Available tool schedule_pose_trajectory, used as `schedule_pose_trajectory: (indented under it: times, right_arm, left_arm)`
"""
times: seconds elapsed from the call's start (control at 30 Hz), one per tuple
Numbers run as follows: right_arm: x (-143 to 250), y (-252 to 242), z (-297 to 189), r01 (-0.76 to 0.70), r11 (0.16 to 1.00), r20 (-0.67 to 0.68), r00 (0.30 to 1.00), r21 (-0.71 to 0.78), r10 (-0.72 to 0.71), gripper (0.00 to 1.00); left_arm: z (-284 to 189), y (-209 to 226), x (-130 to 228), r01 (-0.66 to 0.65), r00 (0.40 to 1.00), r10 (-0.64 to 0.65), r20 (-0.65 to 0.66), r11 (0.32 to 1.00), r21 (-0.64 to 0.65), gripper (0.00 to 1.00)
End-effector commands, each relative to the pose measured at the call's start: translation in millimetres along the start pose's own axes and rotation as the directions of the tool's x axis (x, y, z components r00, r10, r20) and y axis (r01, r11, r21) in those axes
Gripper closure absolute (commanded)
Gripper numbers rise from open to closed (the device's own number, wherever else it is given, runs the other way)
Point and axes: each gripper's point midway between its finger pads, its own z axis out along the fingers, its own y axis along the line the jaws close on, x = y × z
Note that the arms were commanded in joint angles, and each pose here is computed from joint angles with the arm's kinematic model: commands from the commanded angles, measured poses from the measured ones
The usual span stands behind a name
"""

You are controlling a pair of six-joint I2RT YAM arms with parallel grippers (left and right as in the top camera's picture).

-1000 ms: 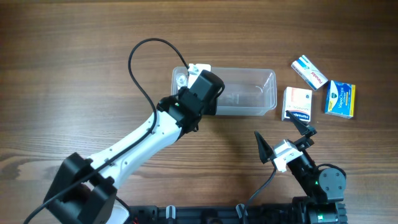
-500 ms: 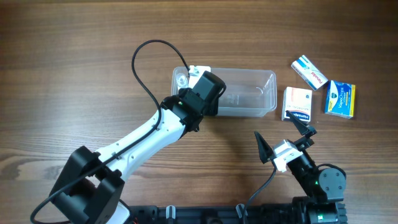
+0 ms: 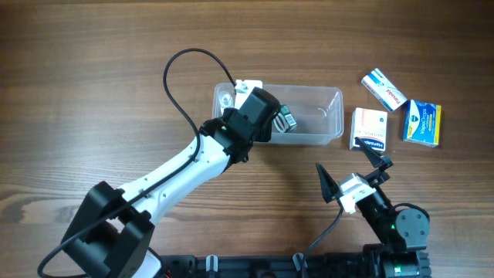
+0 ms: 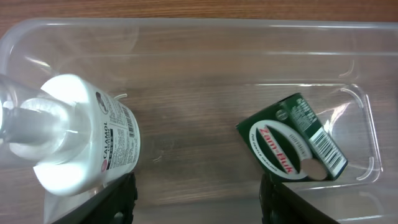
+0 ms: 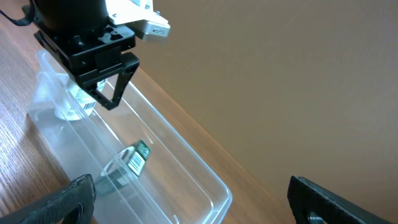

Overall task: Pack container
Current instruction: 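Carry the green box into the container and release it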

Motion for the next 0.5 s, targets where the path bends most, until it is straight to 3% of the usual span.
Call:
schedule_pose_trajectory:
  times: [0.0,0.2,0.37,0.47]
  right_arm:
    - [-1,0,0,0.008,1.0,0.006,1.0,0.0,-0.008,0.0]
    - [-1,0,0,0.008,1.0,0.006,1.0,0.0,-0.008,0.0]
    - [-1,0,0,0.009,1.0,0.006,1.0,0.0,-0.009,0.0]
    - [-1,0,0,0.008,1.0,0.006,1.0,0.0,-0.008,0.0]
  left_arm:
    - [-13,-14,-14,0.012,0.999,-0.015,0.047,0.998,0.055,0.37]
    - [-16,-38,-20,0.012,0.998,-0.023,0.064,0.987,0.161,0.44]
    - [-25,-70,-26,0.01,0.998,-0.032,0.06,0.946,0.325,0.63]
    - [-29,-79,-31,0.007,0.997,-0.037,0.073,0.928,0.373,0.86]
